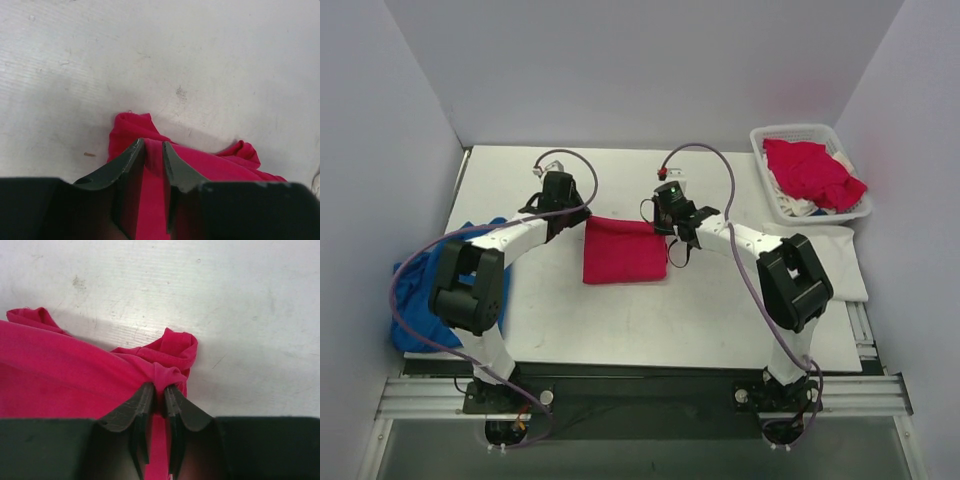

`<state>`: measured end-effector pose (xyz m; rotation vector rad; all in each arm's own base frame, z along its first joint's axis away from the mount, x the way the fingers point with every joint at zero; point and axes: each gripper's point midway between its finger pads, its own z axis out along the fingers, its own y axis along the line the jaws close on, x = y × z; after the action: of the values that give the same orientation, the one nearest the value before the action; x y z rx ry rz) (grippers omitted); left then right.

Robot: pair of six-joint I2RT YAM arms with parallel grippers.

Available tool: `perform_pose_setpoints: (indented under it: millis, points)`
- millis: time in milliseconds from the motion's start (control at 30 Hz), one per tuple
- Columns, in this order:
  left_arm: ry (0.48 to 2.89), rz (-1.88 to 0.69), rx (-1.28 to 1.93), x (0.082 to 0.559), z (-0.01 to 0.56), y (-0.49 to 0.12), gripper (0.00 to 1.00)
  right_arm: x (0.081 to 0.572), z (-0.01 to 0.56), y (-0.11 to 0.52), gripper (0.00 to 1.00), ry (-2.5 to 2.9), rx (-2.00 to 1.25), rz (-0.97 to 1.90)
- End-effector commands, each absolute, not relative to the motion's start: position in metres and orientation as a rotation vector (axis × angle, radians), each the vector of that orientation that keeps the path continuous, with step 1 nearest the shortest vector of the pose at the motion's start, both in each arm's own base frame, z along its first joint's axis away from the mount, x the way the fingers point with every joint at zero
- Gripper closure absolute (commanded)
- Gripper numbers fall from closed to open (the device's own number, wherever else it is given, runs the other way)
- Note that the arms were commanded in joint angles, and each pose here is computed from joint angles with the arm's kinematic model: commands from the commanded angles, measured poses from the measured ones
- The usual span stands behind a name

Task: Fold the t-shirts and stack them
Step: Fold the long partially folded tshirt into a neat square

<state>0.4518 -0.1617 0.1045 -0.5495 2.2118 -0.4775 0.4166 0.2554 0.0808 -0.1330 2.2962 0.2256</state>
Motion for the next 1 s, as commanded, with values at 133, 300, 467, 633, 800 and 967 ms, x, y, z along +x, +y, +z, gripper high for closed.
perform_pose_setpoints:
  millis: [133,300,467,633,800,967]
  points:
    - [2.071,-0.557,-0.464,0.506,0.143,-0.175,0.53,0.448,0.125,0.239,0.69,2.198,-0.04,0.194]
    - [1.973,-0.528,-0.45,0.512,0.181,-0.167,0.47,0.451,0.147,0.23,0.68,2.165,-0.042,0.16]
    - [1.944,-0.533,-0.412,0.487,0.201,-0.164,0.45,0.434,0.153,0.231,0.68,2.175,-0.057,0.195]
    - [2.054,-0.577,-0.351,0.454,0.174,-0.181,0.45,0.412,0.131,0.248,0.68,2.237,-0.097,0.24]
    - [2.146,-0.575,-0.334,0.435,0.138,-0.191,0.45,0.396,0.101,0.253,0.68,2.332,-0.133,0.251]
    - [2.23,-0.558,-0.34,0.424,0.101,-0.191,0.45,0.39,0.072,0.252,0.68,2.411,-0.124,0.304]
